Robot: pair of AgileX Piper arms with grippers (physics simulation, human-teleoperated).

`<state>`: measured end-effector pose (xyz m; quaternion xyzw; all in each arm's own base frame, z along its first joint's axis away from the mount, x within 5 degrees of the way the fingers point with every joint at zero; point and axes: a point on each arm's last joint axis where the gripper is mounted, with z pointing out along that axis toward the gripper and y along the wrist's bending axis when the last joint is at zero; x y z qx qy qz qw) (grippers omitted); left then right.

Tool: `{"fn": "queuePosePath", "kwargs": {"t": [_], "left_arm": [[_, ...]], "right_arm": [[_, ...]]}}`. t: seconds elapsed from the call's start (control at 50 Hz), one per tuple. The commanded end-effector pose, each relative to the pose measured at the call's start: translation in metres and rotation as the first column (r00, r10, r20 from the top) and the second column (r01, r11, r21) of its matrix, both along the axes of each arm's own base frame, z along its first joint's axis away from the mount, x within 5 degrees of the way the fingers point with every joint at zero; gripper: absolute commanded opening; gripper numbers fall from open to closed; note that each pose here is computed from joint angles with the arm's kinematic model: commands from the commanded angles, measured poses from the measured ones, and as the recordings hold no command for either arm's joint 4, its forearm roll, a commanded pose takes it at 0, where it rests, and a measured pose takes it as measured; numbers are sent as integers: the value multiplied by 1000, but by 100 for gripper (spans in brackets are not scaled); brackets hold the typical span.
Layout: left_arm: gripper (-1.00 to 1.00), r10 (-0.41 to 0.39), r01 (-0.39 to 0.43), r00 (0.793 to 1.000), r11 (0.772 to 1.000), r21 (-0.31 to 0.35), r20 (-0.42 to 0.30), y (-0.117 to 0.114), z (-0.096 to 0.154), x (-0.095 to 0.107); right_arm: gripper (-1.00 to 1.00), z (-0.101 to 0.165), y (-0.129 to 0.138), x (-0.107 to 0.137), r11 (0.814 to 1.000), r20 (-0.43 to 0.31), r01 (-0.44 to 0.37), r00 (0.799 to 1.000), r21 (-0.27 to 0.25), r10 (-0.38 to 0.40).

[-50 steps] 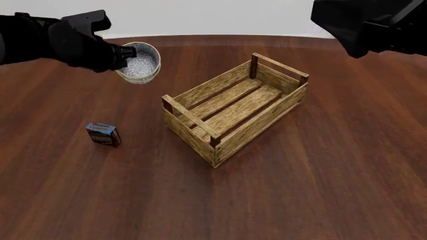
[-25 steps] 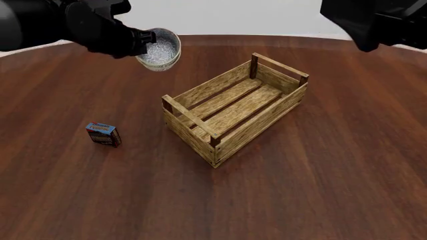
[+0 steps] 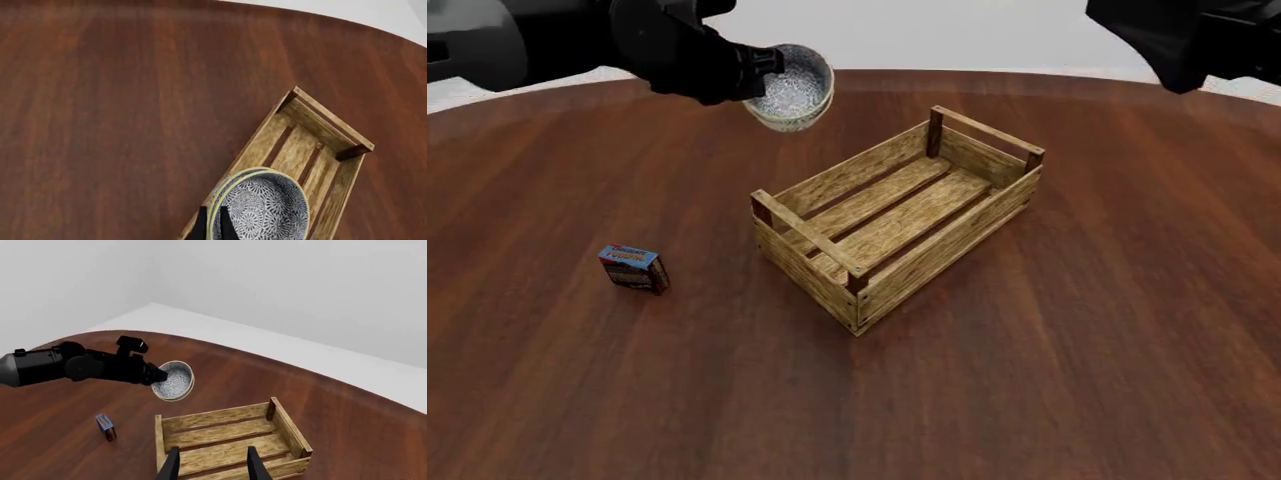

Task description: Stack the right bowl on the left bowl and place them in the tray.

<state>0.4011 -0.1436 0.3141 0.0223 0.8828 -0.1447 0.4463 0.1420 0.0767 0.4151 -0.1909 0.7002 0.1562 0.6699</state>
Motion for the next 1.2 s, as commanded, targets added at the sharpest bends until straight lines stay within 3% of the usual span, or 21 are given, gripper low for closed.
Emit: {"fn": "queuePosePath", "kwargs": {"t": [0.02, 0.78, 1.2], "left_arm": [[-100, -35, 35, 999, 999, -34, 12, -25, 7, 7], [-100, -134, 131, 990, 990, -57, -45, -98, -16, 21], [-100, -142, 138, 986, 989, -59, -83, -115, -47, 29]], "right_arm": [[100, 2, -3, -1, 1000, 6, 16, 1000, 4, -16], [100, 7, -13, 1, 997, 15, 74, 997, 23, -74], [100, 10, -13, -1, 997, 19, 75, 997, 31, -75]]}}
